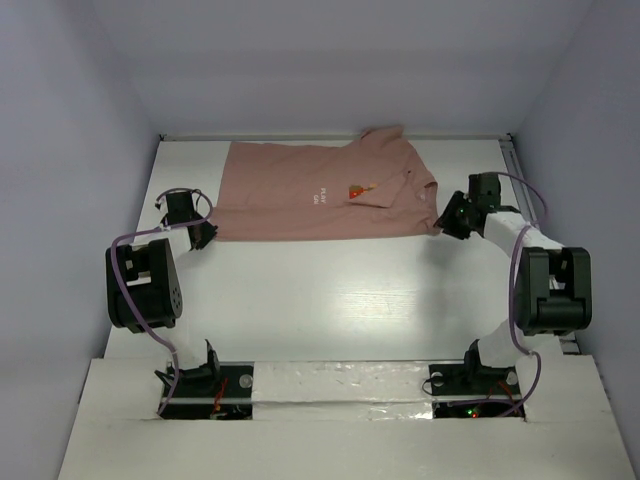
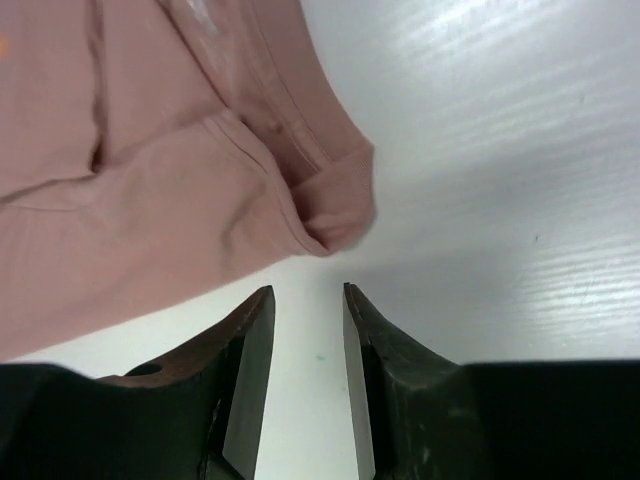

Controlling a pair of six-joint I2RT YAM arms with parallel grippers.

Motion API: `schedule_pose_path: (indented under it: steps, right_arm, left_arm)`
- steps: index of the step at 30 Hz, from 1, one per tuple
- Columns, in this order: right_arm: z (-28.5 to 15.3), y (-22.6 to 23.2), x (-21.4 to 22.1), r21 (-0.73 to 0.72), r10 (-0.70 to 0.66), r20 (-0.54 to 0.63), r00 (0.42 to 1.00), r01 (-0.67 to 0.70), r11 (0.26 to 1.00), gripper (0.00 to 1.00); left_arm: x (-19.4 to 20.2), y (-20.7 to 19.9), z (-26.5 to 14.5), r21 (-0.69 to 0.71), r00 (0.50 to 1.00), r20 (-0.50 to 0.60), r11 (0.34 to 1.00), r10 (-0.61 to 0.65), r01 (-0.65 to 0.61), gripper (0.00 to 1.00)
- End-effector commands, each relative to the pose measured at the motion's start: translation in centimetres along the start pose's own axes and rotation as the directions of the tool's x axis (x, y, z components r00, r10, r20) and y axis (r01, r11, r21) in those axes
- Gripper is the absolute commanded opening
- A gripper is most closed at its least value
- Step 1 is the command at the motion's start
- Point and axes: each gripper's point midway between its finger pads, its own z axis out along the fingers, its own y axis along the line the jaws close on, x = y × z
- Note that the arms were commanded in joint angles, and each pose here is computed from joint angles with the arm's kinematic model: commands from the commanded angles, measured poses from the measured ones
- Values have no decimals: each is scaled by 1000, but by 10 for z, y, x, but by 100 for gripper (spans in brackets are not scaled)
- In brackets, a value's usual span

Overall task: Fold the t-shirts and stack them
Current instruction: Fold the tshirt

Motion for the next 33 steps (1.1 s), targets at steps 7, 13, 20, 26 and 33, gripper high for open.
schedule_pose_path:
  steps: [7, 13, 20, 26, 33]
  right_arm:
    - [39, -17, -2, 15, 101, -18, 995, -101, 995, 40]
    - [46, -21, -14, 24, 106, 24, 994, -106, 994, 40]
    - [53, -25, -19, 32, 117, 29, 993, -118, 993, 32]
    - [60, -29, -19, 46, 116, 40, 992, -118, 992, 6]
    - [26, -52, -11, 167, 116, 84, 990, -128, 978, 0]
  left_arm:
    - [11, 21, 0, -79, 999, -42, 996, 30, -34, 0]
    - [11, 20, -2, -75, 999, -37, 997, 31, -33, 0]
    - [11, 21, -1, -78, 999, -38, 996, 31, -34, 0]
    - [10, 22, 0, -86, 998, -39, 995, 43, -46, 0]
    - [10, 30, -16, -120, 998, -40, 991, 54, -58, 0]
